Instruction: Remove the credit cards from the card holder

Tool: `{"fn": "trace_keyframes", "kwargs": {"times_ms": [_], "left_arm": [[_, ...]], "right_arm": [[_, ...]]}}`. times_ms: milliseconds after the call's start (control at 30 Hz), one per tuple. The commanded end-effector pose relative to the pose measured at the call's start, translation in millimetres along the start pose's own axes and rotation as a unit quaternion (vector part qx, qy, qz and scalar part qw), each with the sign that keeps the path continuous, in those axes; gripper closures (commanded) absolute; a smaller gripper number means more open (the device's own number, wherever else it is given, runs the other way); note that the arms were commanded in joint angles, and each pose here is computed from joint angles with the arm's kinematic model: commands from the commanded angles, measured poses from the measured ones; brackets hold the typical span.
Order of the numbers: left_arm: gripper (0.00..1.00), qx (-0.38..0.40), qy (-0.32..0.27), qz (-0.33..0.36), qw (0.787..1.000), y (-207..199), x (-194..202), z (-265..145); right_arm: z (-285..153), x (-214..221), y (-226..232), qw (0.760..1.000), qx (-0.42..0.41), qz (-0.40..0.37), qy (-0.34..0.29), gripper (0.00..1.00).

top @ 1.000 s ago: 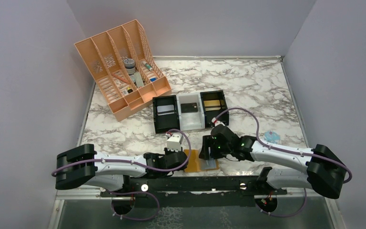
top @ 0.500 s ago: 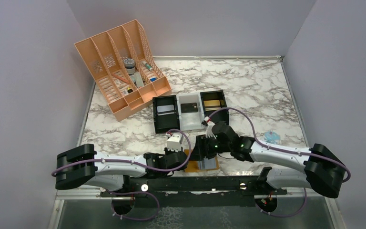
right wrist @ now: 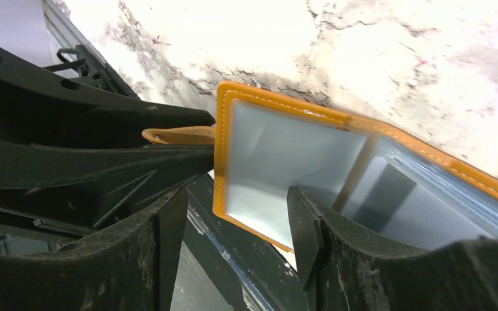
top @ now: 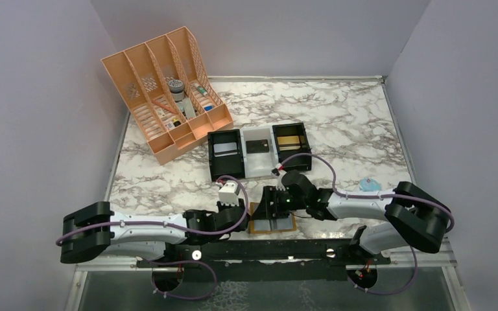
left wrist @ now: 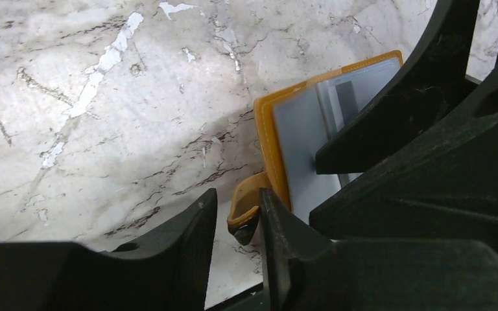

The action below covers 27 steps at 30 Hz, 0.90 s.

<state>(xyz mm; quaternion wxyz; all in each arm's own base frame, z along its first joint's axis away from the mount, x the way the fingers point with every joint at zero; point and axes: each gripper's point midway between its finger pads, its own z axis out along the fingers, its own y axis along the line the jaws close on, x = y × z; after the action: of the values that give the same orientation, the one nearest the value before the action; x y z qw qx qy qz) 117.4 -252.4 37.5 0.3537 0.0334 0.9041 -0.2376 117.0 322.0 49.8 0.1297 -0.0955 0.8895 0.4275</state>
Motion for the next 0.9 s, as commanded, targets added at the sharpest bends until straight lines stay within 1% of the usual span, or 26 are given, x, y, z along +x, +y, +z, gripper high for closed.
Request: {"fn": "trace_keyframes", "kwargs": {"times_ms": [0,67,200,300,400,433,533,633,700,867], "left_arm": [[0.62,0.02,-0.028,-0.026,0.999,0,-9,-5],[0.55,0.037,-0.032,-0.033,0.998,-5,-11,-6],[0.5,0.067,-0.038,-0.039,0.996,-17,-14,-8],[0.5,0.077,-0.037,-0.036,0.996,-22,-15,-8],[0.51,0.083,-0.034,-0.033,0.995,-27,-14,-7],[0.55,0.085,-0.031,-0.029,0.995,-28,-13,-6],[0.72,0.081,-0.027,-0.023,0.996,-28,-11,-5],[0.84,0.07,-0.024,-0.021,0.997,-24,-9,-3],[0.87,0.062,-0.021,-0.019,0.998,-21,-8,-2],[0.92,0.052,-0.019,-0.015,0.998,-18,-8,-2]], "right_arm": [[-6,-16,0,0.998,0.009,0.018,-0.058,0.4],[-15,-23,1,0.997,0.019,0.017,-0.078,0.4],[-35,-35,-2,0.992,0.052,0.009,-0.117,0.4],[-51,-43,-15,0.985,0.098,0.0,-0.144,0.39],[-65,-44,-29,0.977,0.146,-0.004,-0.153,0.39],[-69,-45,-35,0.974,0.163,-0.005,-0.157,0.39],[-79,-42,-48,0.968,0.192,-0.007,-0.162,0.4],[-81,-37,-50,0.969,0.191,-0.005,-0.159,0.41],[-79,-34,-50,0.971,0.188,-0.007,-0.15,0.41],[-72,-26,-60,0.97,0.21,-0.004,-0.124,0.4]]}}
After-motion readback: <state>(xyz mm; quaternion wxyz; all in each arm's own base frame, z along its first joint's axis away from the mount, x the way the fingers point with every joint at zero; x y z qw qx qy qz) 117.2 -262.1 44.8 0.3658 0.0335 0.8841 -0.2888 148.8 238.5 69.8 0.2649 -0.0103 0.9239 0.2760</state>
